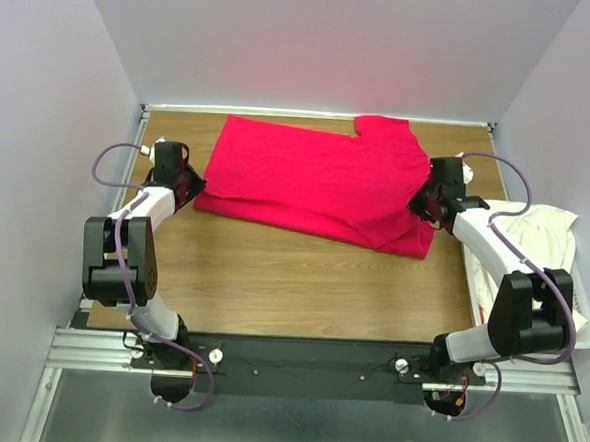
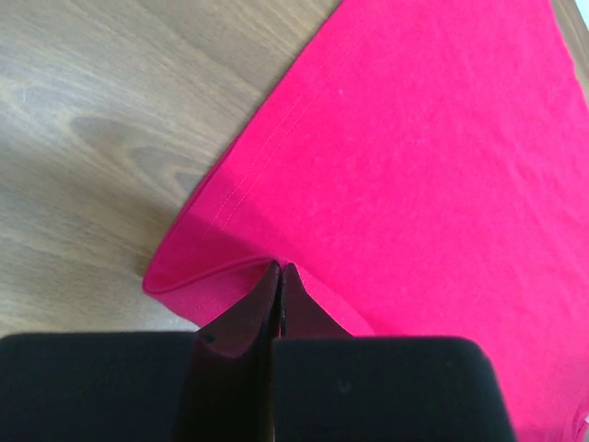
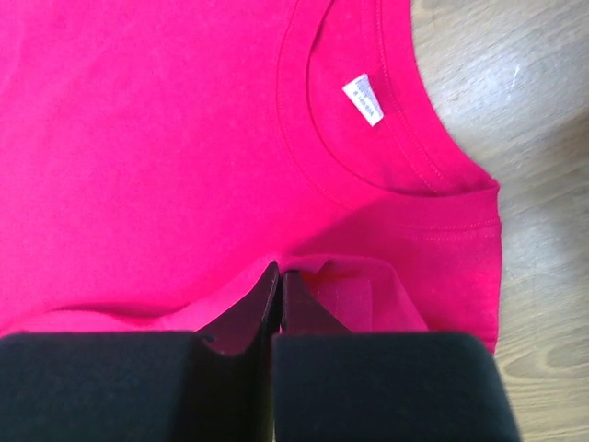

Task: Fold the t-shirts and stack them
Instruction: Fold the tshirt

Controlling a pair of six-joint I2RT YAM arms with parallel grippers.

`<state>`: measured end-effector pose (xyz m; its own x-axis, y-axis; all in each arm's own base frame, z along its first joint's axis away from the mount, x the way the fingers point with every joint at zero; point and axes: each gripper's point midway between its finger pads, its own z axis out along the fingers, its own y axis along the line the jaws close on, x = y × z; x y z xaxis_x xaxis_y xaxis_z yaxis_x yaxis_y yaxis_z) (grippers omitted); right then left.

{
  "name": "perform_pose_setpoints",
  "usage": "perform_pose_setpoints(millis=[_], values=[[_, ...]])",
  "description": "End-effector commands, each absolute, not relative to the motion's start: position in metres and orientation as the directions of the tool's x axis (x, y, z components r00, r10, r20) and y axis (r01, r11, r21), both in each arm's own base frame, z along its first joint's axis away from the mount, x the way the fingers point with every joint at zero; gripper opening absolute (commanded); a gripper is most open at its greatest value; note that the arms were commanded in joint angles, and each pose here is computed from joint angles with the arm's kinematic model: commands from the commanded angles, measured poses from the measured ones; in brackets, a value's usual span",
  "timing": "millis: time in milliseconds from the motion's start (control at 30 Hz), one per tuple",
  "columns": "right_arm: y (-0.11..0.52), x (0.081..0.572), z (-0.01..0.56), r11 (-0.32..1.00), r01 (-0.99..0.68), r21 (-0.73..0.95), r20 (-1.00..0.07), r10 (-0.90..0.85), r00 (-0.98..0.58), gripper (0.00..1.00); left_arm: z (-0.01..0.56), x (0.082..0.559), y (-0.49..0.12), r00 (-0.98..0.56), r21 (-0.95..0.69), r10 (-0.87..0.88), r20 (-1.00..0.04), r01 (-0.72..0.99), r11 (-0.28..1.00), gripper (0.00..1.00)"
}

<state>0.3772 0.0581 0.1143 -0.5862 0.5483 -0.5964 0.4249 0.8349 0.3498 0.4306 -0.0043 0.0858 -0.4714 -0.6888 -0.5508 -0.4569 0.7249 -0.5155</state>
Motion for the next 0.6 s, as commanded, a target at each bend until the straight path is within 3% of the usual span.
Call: perform_pose_setpoints(millis=[0,567], values=[[0.052,0.390,0.123,0.837,0.418,0.353,-0.620,0.544,-0.565,0.06,0.093,0.440,-0.004,-0.468,-0.539,-0.694,-0.547,-0.437,0.720,0.04],[0.041,0.398,0.127,0.821,0.429,0.375,-0.614,0.567,-0.548,0.04,0.096,0.454,-0.004,-0.469,-0.563,-0.696,-0.543,-0.412,0.716,0.04]])
